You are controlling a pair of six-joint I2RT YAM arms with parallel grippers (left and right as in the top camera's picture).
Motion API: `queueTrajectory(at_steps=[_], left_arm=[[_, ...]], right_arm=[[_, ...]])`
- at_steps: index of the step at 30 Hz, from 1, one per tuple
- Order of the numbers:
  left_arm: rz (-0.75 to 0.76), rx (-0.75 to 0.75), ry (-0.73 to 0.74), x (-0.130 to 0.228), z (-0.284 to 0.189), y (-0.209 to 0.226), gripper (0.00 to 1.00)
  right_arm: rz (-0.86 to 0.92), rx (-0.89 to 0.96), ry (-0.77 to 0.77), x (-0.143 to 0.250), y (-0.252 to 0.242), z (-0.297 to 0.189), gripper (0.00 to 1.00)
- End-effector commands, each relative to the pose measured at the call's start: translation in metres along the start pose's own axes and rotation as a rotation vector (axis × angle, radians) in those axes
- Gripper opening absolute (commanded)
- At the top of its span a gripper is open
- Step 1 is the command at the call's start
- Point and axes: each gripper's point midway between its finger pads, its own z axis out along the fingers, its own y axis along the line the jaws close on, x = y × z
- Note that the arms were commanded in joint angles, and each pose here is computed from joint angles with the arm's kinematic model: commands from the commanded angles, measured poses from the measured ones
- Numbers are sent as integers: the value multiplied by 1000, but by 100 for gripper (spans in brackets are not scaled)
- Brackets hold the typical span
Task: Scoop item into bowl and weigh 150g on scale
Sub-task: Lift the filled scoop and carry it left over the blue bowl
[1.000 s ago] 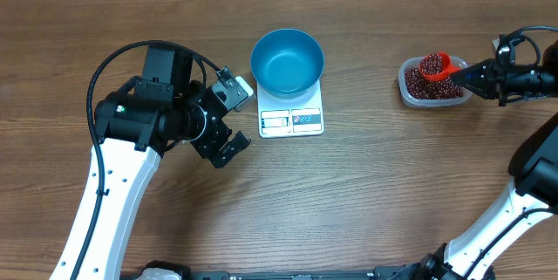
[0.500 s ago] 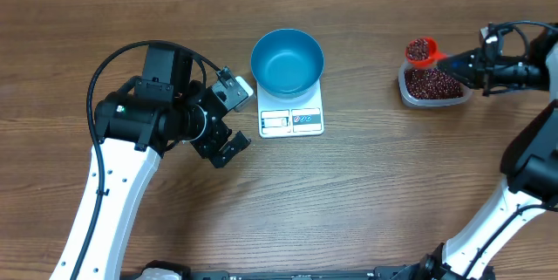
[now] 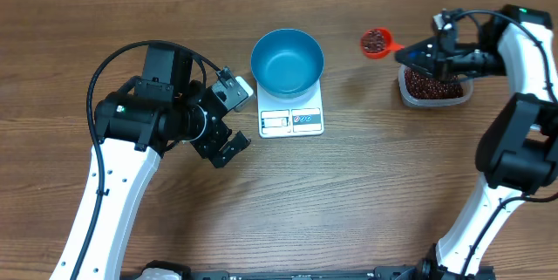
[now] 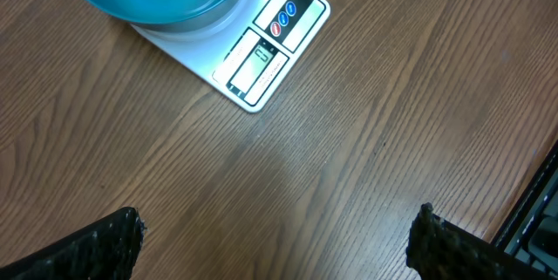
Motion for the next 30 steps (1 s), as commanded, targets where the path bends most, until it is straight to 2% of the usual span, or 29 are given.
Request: queueTrajectory(at_steps=[1, 18, 25, 30], left_arm=[[-17, -11, -13, 0, -4, 0, 99], [-17, -11, -13, 0, -4, 0, 100], [-17, -11, -13, 0, -4, 0, 100], [-17, -11, -13, 0, -4, 0, 100]], right_arm=[[-3, -59, 35, 4, 8, 24, 4], [-159, -103, 230, 36, 31, 114, 4], [-317, -109, 256, 35, 31, 137, 4], [-433, -28, 277, 31, 16, 148, 4]])
